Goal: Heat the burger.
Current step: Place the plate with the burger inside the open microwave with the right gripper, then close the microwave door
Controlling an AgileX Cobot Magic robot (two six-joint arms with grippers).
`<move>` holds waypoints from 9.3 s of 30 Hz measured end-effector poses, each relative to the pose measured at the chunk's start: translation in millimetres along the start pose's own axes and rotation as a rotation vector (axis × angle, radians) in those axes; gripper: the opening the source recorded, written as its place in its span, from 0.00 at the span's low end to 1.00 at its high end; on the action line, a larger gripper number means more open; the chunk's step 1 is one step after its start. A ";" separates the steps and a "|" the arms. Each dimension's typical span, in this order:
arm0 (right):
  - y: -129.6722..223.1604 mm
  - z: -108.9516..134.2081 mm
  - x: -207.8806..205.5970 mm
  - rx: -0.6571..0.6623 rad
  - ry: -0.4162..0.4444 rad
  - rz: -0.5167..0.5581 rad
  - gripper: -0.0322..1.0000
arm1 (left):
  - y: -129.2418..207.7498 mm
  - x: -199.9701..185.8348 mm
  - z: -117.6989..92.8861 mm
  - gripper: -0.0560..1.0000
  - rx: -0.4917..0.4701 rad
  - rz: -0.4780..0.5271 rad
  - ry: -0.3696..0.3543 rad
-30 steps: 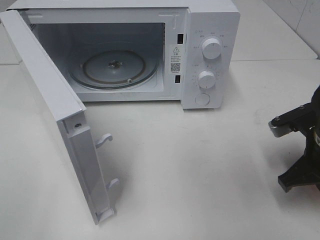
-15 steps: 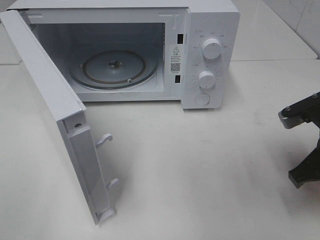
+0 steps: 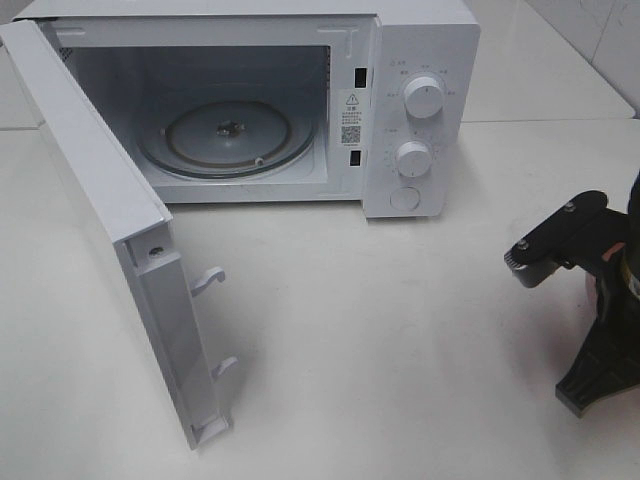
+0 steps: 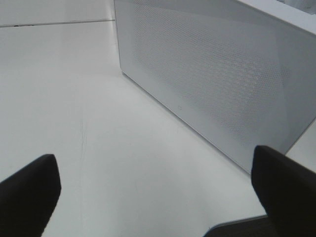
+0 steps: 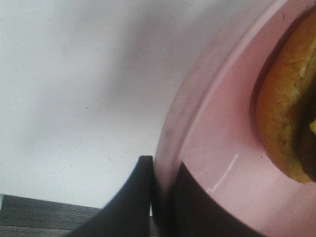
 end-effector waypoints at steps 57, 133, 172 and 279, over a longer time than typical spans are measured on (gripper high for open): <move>-28.6 103.8 -51.6 -1.130 0.165 -0.545 0.10 | 0.0 0.0 0.0 0.98 0.000 0.000 0.000; -174.9 59.1 -69.3 -1.578 0.077 -0.732 0.10 | 0.0 0.0 0.0 0.98 0.000 0.000 0.000; -285.4 71.7 -54.0 -1.470 0.214 -0.734 0.10 | 0.0 0.0 0.1 0.98 0.000 0.000 -0.001; -185.4 25.5 -91.7 -0.927 0.107 -0.715 0.79 | 0.0 0.0 0.1 0.98 0.000 0.000 -0.001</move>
Point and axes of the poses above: a point on each arm's last joint axis where the gripper is mounted, x pointing out along that axis toward the gripper, z along the wrist's bending axis when the last joint is at zero, y = z × x, the point moved 3 cm from there along x, pointing out along that axis toward the gripper, and after that the axes turned 2 degrees about -x, right-handed, at the moved point
